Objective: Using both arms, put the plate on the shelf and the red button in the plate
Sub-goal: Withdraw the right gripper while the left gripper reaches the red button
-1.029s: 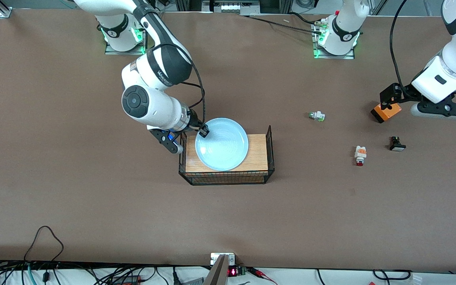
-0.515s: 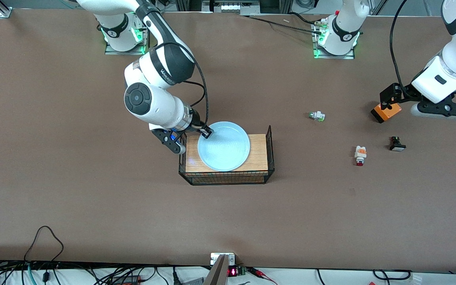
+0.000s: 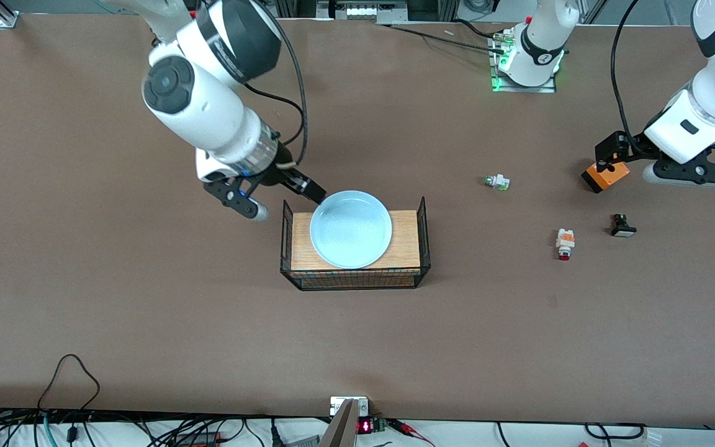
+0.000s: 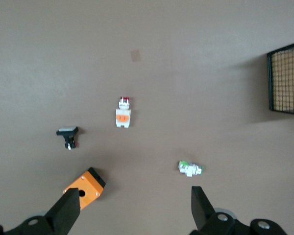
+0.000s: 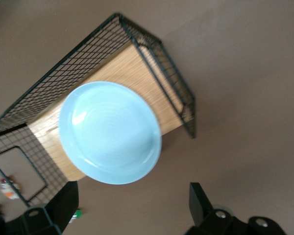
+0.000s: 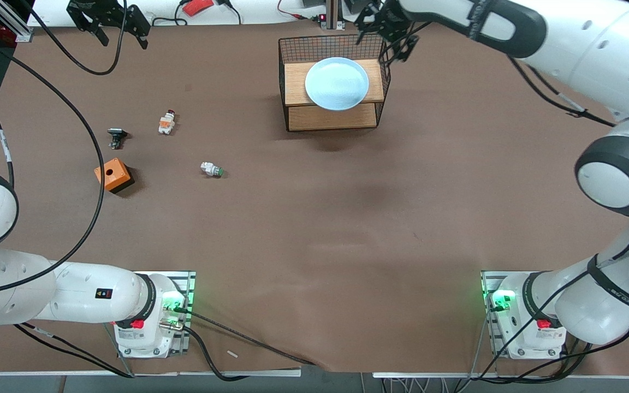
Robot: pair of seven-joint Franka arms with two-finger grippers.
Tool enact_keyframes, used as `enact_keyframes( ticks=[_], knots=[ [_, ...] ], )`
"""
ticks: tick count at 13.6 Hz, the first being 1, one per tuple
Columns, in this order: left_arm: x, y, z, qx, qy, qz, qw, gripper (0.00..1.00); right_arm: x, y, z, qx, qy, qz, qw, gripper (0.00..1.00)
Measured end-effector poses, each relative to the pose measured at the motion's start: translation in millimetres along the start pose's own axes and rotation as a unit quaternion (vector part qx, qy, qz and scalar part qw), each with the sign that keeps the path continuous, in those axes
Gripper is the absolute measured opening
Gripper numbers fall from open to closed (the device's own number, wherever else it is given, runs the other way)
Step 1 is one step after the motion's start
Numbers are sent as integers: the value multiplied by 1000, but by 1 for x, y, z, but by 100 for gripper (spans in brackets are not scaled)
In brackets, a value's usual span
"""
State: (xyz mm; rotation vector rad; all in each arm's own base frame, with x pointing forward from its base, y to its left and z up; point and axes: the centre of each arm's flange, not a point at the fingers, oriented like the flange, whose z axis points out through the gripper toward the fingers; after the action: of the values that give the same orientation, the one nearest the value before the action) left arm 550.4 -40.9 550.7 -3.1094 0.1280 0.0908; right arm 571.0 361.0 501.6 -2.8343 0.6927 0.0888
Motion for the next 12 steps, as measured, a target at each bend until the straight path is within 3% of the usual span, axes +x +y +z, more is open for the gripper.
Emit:
enact_keyframes(
  ticks=[3, 6, 9, 12],
  knots=[
    [4, 1, 36, 0, -65, -1, 998, 100, 31, 37, -22, -80, 43, -110, 990, 100],
    [20, 1, 84, 0, -105, -1, 994, 100, 83, 83, -40, -115, 48, -160, 979, 100],
    [49, -14, 144, 0, -101, 0, 995, 100, 146, 152, -66, -123, 37, -196, 972, 100],
    [68, -36, 207, -3, -57, 20, 998, 97, 181, 205, -84, -129, 20, -226, 965, 100]
  ],
)
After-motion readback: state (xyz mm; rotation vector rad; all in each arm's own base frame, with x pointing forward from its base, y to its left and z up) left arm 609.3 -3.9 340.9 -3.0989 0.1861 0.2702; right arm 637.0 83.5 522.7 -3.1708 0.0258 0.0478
